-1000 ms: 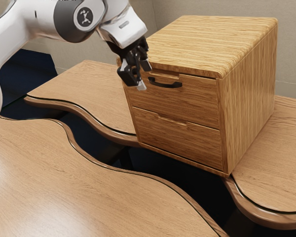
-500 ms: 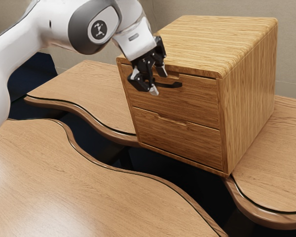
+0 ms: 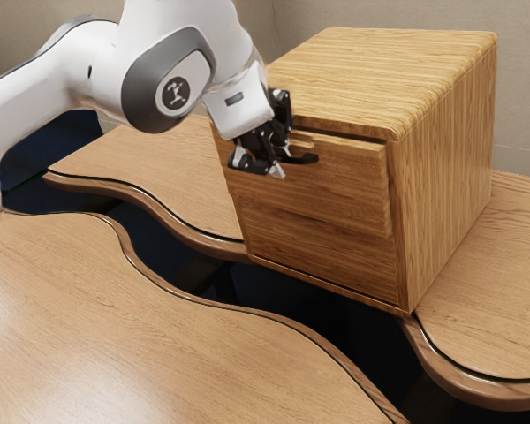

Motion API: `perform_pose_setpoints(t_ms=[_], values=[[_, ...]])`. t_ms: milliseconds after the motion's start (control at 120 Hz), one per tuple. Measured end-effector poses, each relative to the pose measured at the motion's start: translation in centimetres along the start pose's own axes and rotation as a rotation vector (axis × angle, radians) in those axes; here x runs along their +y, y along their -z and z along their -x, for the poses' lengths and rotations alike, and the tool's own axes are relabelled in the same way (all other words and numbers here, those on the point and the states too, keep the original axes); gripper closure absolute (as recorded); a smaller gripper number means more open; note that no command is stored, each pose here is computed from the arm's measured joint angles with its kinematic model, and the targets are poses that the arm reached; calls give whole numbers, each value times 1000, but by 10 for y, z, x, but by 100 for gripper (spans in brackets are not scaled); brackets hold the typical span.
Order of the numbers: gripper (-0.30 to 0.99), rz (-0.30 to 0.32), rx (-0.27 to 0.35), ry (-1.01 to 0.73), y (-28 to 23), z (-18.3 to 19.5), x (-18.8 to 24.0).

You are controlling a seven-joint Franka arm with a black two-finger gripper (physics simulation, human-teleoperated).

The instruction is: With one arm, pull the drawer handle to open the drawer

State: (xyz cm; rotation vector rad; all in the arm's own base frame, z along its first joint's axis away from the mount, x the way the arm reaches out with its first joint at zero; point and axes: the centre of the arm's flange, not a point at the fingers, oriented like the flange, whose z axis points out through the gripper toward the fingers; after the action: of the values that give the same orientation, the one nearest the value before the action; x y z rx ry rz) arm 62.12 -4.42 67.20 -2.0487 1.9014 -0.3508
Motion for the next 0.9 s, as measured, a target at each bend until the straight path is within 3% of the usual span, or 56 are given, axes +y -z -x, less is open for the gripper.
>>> perform_pose_setpoints(t_ms=[375,533,900], values=[[68,-50,-3,-15,26,13,50],[67,-54,25,-44,34,-7,70],[68,-53,39,-18,49,9,111]])
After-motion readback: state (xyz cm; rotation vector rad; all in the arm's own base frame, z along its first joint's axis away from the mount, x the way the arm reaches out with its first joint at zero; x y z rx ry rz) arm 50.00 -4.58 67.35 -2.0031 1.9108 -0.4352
